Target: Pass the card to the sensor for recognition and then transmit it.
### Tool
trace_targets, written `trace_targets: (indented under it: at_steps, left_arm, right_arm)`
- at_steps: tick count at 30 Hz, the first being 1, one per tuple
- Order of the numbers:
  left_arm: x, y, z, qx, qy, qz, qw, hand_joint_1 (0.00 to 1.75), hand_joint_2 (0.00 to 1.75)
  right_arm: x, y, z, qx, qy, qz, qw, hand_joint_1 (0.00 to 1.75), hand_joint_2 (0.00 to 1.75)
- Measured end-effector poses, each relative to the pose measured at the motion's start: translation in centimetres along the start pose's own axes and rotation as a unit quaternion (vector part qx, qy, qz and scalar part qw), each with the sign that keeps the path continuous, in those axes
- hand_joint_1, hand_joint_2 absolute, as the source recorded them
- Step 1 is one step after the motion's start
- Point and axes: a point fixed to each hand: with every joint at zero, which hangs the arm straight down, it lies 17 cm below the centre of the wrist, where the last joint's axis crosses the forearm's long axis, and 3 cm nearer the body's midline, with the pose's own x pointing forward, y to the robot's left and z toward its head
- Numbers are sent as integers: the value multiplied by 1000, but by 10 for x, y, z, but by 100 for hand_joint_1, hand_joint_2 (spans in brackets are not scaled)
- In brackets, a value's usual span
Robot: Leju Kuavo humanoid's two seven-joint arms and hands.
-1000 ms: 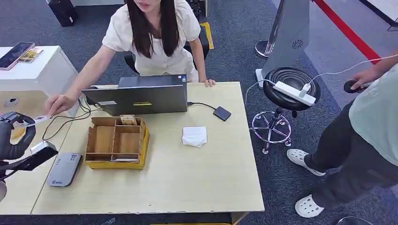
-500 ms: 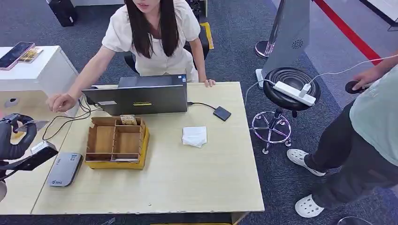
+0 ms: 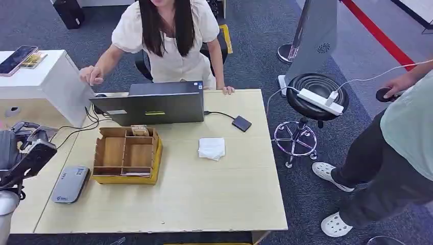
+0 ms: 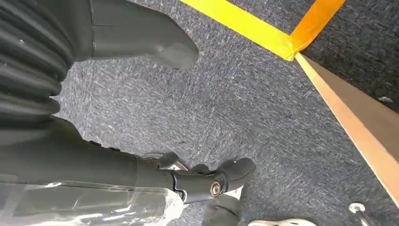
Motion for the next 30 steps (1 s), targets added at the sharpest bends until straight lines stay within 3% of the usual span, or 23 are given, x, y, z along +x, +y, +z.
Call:
trace_targets:
  at_steps: [11, 23, 30]
  left_arm:
    - [-25, -23, -7, 12, 93, 104, 990, 175, 175]
    - [-64, -50, 0, 19, 181, 219, 959, 175, 175]
    - [-85, -59, 4, 25, 217, 238, 946, 175, 175]
  right_arm:
    - [-4, -2, 1, -7, 7, 3, 1000, 0, 175]
    - [-5, -1, 1, -6, 8, 9, 1000, 0, 175]
    - [-6, -2, 2, -10, 9, 11, 1000, 0, 175]
